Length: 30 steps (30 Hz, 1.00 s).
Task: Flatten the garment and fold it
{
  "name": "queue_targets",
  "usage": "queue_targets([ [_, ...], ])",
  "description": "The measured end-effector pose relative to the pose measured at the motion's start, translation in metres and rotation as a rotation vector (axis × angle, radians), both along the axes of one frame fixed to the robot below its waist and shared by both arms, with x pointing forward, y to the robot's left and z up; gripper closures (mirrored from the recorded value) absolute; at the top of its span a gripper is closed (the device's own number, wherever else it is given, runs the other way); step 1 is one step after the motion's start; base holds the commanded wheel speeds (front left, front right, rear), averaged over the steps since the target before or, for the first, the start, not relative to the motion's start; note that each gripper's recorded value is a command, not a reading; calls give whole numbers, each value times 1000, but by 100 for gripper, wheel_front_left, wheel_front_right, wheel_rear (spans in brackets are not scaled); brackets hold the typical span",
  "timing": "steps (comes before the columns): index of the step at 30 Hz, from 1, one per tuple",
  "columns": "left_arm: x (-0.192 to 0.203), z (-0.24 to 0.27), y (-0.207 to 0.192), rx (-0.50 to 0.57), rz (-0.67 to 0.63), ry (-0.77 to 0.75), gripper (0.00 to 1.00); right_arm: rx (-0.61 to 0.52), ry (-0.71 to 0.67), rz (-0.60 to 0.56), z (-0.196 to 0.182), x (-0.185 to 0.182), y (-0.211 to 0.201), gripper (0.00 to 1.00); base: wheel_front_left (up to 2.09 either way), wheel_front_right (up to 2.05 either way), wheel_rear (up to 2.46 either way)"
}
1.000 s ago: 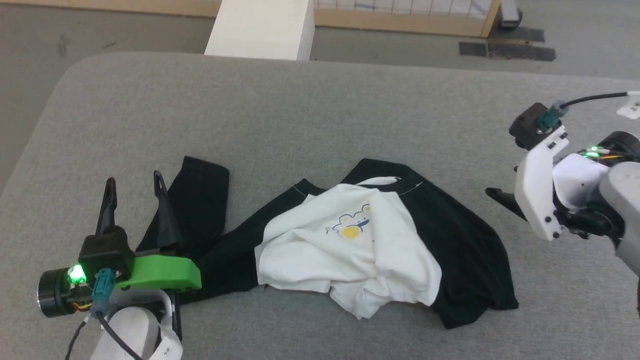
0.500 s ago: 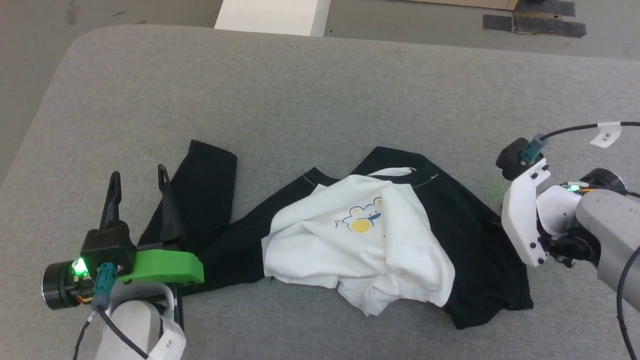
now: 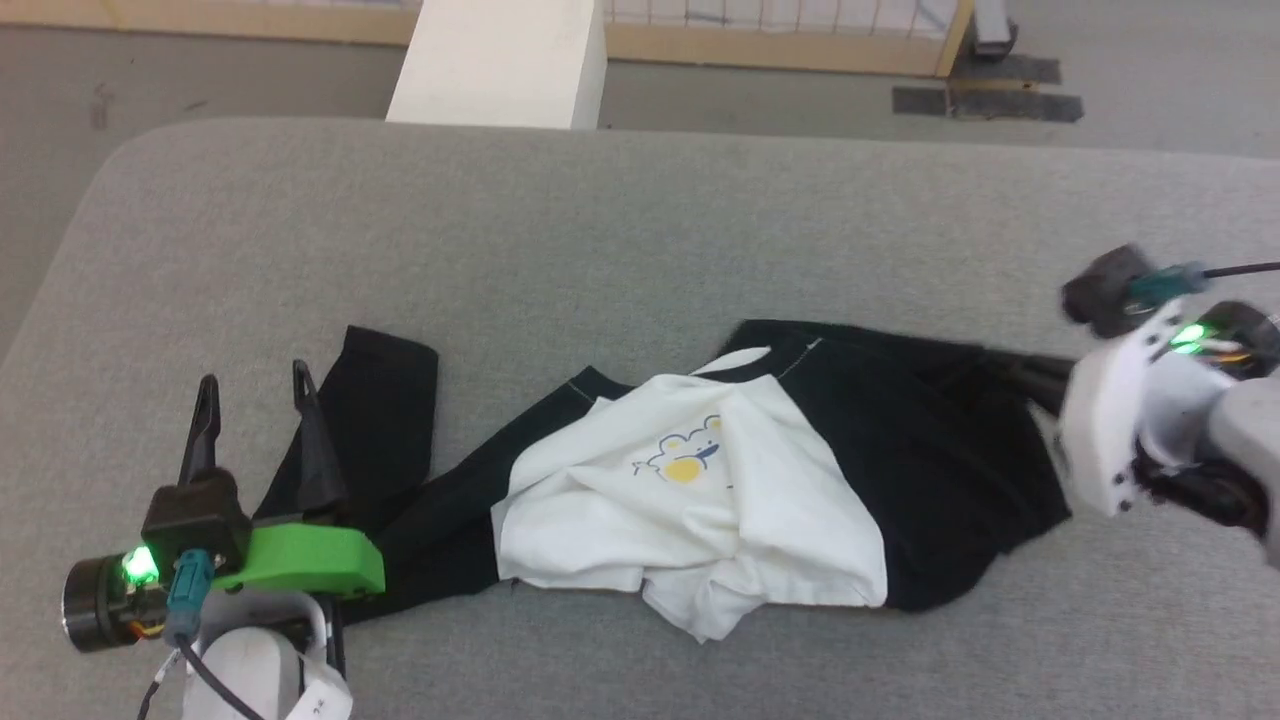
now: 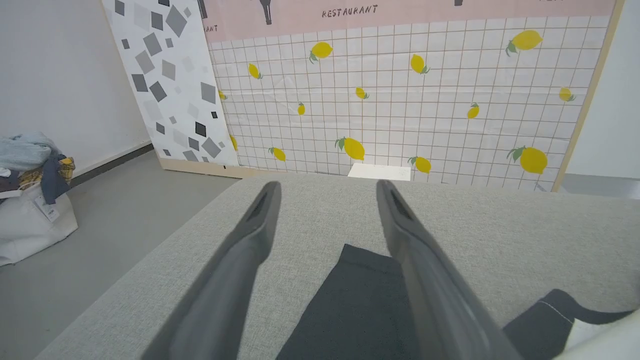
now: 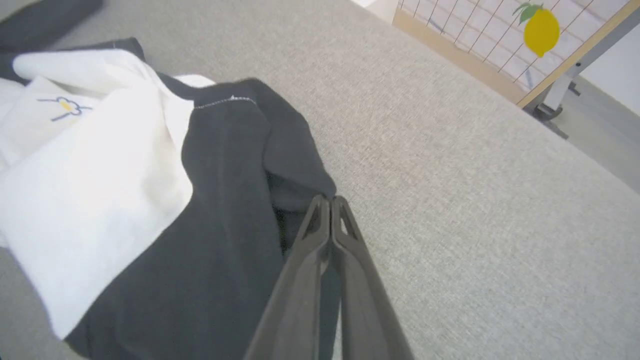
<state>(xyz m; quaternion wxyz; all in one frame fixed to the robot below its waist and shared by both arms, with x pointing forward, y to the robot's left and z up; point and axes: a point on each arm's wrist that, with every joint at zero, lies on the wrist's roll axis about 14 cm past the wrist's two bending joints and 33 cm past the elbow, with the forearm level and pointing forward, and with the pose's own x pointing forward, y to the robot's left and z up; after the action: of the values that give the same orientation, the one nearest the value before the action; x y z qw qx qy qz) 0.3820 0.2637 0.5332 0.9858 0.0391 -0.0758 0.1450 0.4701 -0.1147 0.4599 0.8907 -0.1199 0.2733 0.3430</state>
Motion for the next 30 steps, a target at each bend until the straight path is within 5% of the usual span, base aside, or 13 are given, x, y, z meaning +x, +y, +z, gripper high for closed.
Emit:
queue_targets([
  [5, -3, 2, -9, -7, -28, -9, 0, 105, -187, -117, 59, 6, -49, 100, 0, 0, 0],
  [10, 2, 4, -24, -18, -77, -20, 0, 129, -239, -292, 61, -17, -119, 100, 0, 0, 0],
  [20, 11, 3, -47, -23, -150, -18, 0, 126, -8, -684, -35, -116, -219, 100, 0, 0, 0],
  [26, 12, -3, -48, -13, -158, 3, 0, 67, 162, -766, -85, -159, -227, 100, 0, 0, 0],
  [28, 11, -3, -49, -9, -162, 4, 0, 97, 136, -774, -82, -155, -222, 0, 0, 0, 0],
  [30, 10, -1, -49, -3, -170, 2, 0, 93, 80, -775, -73, -149, -227, 0, 0, 0, 0],
])
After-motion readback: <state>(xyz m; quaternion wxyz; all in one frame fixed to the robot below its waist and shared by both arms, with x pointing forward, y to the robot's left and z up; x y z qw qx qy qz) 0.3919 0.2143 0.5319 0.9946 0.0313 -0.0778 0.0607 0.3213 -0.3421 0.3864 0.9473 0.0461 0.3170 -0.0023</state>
